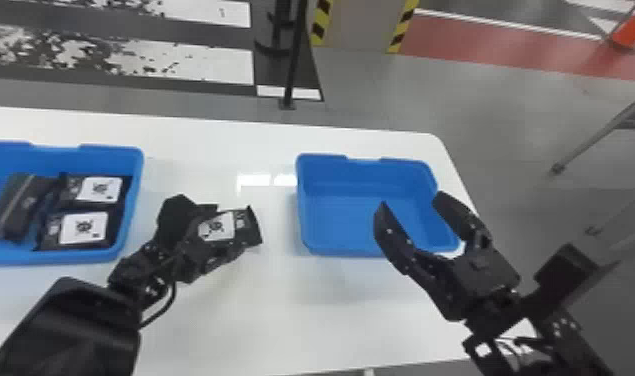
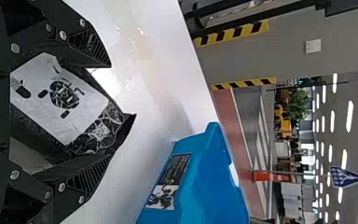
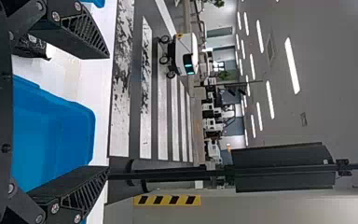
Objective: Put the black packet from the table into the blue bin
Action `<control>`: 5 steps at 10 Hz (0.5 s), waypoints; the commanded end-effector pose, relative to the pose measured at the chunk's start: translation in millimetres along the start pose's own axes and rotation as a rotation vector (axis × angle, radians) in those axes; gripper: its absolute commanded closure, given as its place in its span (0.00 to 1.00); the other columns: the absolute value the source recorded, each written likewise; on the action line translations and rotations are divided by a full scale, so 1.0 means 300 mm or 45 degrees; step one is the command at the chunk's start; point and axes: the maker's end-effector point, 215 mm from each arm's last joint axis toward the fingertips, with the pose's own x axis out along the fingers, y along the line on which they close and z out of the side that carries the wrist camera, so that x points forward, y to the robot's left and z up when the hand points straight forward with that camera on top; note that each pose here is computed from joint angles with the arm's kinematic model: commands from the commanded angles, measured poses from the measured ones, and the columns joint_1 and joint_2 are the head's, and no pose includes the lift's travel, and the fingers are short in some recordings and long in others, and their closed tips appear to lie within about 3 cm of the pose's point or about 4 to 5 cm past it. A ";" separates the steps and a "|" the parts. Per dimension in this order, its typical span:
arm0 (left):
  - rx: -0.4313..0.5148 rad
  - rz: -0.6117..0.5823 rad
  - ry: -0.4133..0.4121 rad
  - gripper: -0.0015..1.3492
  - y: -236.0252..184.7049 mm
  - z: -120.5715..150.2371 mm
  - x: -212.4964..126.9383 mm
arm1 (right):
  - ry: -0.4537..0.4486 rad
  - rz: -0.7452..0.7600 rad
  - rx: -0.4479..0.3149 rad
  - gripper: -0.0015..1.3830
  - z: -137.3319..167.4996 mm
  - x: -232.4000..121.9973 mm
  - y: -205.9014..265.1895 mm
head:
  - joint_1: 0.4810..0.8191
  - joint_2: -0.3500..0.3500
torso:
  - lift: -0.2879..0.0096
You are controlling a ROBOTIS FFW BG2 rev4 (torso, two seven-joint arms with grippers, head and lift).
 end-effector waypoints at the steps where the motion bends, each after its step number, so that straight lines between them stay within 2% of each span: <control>1: -0.033 -0.020 0.049 0.64 -0.018 -0.040 0.003 | 0.000 0.001 0.010 0.13 -0.004 0.000 0.000 | 0.63 0.18 | 0.60; 2: 0.001 -0.035 -0.001 0.92 -0.029 0.000 0.003 | 0.001 0.002 0.018 0.13 -0.006 0.000 0.001 | 0.63 0.18 | 0.60; 5: -0.016 -0.099 -0.190 0.89 -0.056 0.155 -0.010 | 0.009 0.001 0.021 0.13 -0.018 -0.002 -0.001 | 0.63 0.15 | 0.60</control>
